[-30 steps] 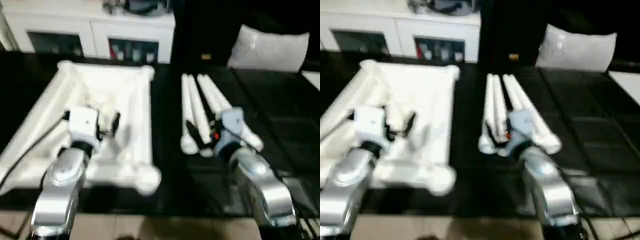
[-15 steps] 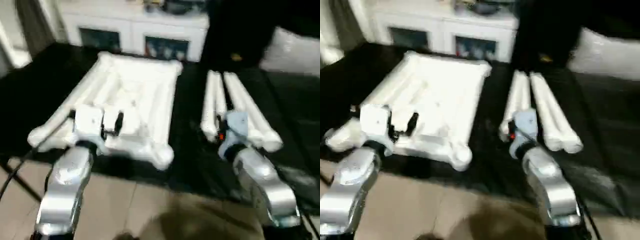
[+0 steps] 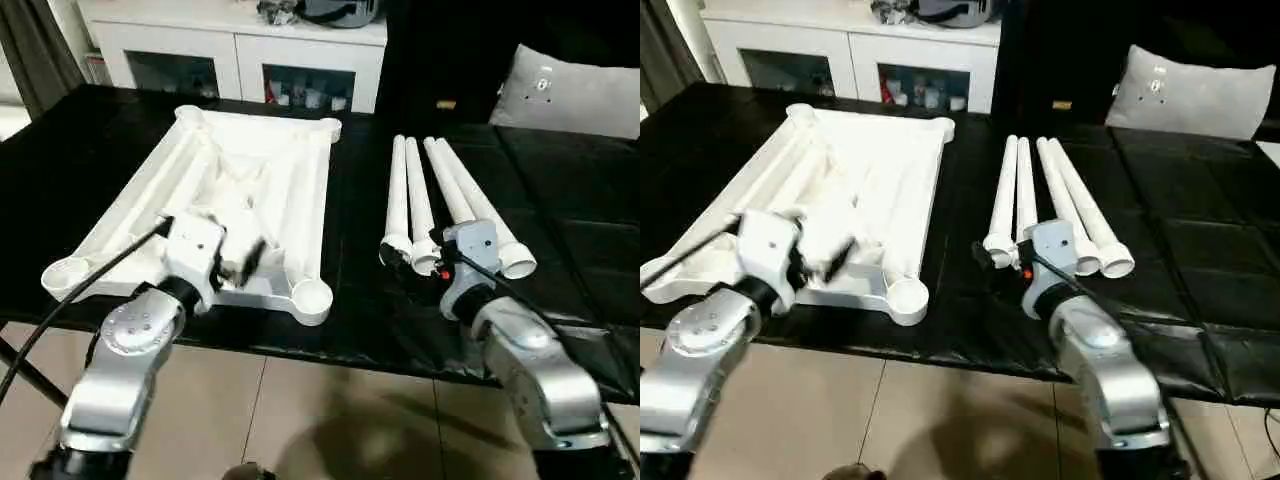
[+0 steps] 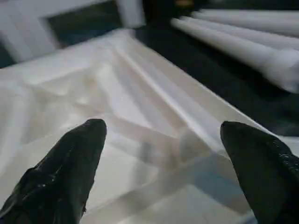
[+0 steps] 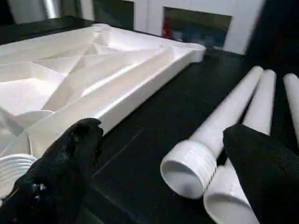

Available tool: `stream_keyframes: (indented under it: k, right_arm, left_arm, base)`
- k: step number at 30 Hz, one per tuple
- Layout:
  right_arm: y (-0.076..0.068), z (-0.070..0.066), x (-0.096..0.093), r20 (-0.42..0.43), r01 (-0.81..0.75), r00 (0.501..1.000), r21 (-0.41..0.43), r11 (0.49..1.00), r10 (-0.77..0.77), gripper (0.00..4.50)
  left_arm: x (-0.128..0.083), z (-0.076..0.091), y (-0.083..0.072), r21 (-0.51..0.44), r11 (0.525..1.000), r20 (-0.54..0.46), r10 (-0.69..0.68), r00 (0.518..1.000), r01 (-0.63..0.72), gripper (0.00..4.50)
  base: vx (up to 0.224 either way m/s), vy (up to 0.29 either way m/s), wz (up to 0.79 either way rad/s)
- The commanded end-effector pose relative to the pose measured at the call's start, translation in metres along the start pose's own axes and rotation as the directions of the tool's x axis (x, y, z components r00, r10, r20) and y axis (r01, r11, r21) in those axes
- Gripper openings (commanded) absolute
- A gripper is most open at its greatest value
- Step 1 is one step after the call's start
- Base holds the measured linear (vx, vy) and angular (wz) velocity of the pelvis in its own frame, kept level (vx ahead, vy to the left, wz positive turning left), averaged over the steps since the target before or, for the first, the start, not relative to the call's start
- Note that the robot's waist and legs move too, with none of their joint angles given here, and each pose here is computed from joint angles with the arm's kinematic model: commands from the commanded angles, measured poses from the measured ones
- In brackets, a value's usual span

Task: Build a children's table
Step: Move to table, then move table base

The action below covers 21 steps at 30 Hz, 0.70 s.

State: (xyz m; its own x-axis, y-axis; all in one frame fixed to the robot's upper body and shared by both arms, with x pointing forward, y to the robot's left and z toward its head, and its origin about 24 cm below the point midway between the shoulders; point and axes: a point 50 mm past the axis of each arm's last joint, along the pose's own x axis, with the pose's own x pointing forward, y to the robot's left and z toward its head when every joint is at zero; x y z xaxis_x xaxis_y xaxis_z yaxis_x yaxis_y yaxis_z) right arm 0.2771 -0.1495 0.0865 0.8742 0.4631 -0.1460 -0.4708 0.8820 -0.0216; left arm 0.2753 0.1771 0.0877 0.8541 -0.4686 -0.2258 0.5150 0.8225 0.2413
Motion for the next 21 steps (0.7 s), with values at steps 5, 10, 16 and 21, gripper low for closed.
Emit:
stream_keyframes:
  k: [5,10,16,21]
  right_arm:
    - [-0.005,0.008,-0.001,-0.007,-0.21,0.978,-0.092,0.973,0.211,4.5]
    - [-0.006,0.01,-0.005,-0.026,-0.348,0.938,-0.097,0.933,0.347,4.5]
    - [-0.003,0.008,-0.011,-0.105,-0.497,0.865,-0.061,0.865,0.49,4.5]
    - [0.003,0.009,-0.012,-0.115,-0.537,0.841,-0.051,0.842,0.529,4.5]
  left_arm:
    - [0.001,0.004,-0.005,0.144,0.914,-0.022,-0.381,0.924,0.38,3.95]
    - [0.001,-0.001,-0.006,0.154,0.8,-0.136,-0.564,0.815,0.58,3.6]
    - [0.012,-0.004,0.01,0.224,0.723,-0.258,-0.603,0.755,0.654,3.02]
    - [0.017,-0.009,0.027,0.26,0.677,-0.39,-0.579,0.716,0.688,2.58]
  base:
    - [0.021,-0.001,-0.02]
    - [0.032,0.003,-0.02]
    - [0.0,0.0,0.0]
    - [0.0,0.0,0.0]
